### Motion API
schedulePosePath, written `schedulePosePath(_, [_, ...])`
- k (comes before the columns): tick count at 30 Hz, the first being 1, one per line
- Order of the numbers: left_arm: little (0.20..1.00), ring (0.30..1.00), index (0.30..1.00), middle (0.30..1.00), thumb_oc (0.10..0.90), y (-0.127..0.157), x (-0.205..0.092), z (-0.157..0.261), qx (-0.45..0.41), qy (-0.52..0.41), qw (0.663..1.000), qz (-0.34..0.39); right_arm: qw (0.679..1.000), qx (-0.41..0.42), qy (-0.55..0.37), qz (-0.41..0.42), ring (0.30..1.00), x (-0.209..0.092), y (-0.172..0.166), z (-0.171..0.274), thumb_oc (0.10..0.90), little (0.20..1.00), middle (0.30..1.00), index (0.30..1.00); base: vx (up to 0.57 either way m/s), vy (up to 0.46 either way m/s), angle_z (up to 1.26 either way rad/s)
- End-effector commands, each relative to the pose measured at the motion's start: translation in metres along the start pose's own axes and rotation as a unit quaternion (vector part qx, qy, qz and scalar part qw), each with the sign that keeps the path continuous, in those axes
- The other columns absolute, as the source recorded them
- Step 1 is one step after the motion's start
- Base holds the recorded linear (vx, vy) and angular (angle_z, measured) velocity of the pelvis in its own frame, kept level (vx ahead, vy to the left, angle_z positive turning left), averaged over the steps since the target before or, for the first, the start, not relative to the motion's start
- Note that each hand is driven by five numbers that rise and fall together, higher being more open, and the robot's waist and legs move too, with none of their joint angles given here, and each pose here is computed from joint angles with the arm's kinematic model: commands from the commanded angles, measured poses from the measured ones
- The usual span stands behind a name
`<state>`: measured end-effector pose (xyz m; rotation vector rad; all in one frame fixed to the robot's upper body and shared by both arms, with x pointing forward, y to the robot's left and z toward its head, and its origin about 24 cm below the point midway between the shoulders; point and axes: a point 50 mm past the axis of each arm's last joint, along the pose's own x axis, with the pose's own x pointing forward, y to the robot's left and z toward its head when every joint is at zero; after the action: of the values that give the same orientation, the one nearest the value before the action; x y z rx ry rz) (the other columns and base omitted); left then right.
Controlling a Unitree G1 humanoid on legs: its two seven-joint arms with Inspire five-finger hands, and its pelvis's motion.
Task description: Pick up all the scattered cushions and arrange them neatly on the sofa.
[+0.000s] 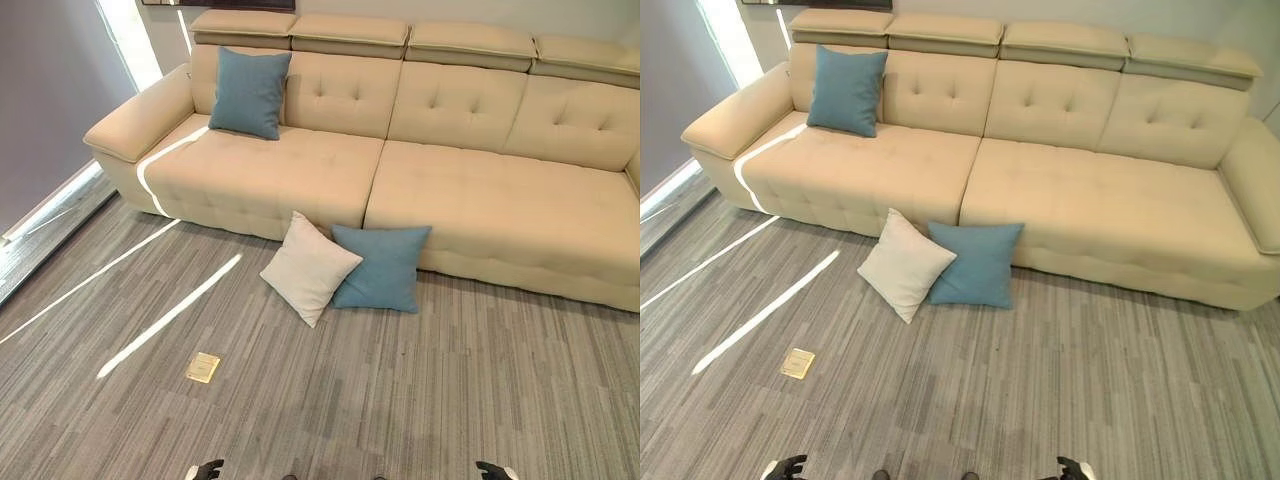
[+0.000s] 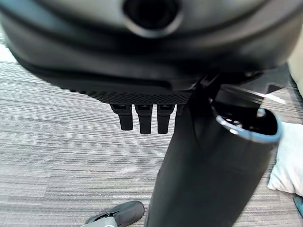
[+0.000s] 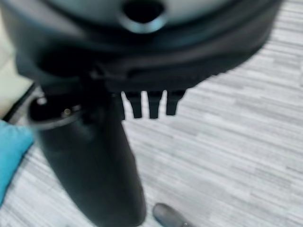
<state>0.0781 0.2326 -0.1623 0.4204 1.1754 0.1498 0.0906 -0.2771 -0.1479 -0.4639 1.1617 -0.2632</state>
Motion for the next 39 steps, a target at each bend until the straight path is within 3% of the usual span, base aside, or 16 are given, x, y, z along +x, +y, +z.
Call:
schedulePosePath(1, [0.9,0.9,0.9,0.9,0.8,0.0,0.004,0.012,0.031,-0.009,0.999,0.0,0.999,-0.016,-0.034,0.0,0.9,0.002,0.009,0.022,0.8,0.9,0.9,0.9,0.0,-0.004,-0.03])
schedulePosePath(22, [0.9,0.9,0.9,0.9,0.8,-0.007,0.004,0.021,0.034,-0.023,0.999,-0.013,0.998,-0.038,-0.039,0.022,0.9,-0.001,0.022,0.024,0.8,0.9,0.9,0.9,-0.01,-0.025,0.01])
schedulePosePath(39, [0.9,0.9,0.9,0.9,0.8,-0.007,0.005,0.033,0.009,-0.033,0.999,-0.004,0.997,-0.049,-0.059,0.009,0.9,0.001,0.021,0.039,0.8,0.9,0.9,0.9,-0.02,0.023,0.41])
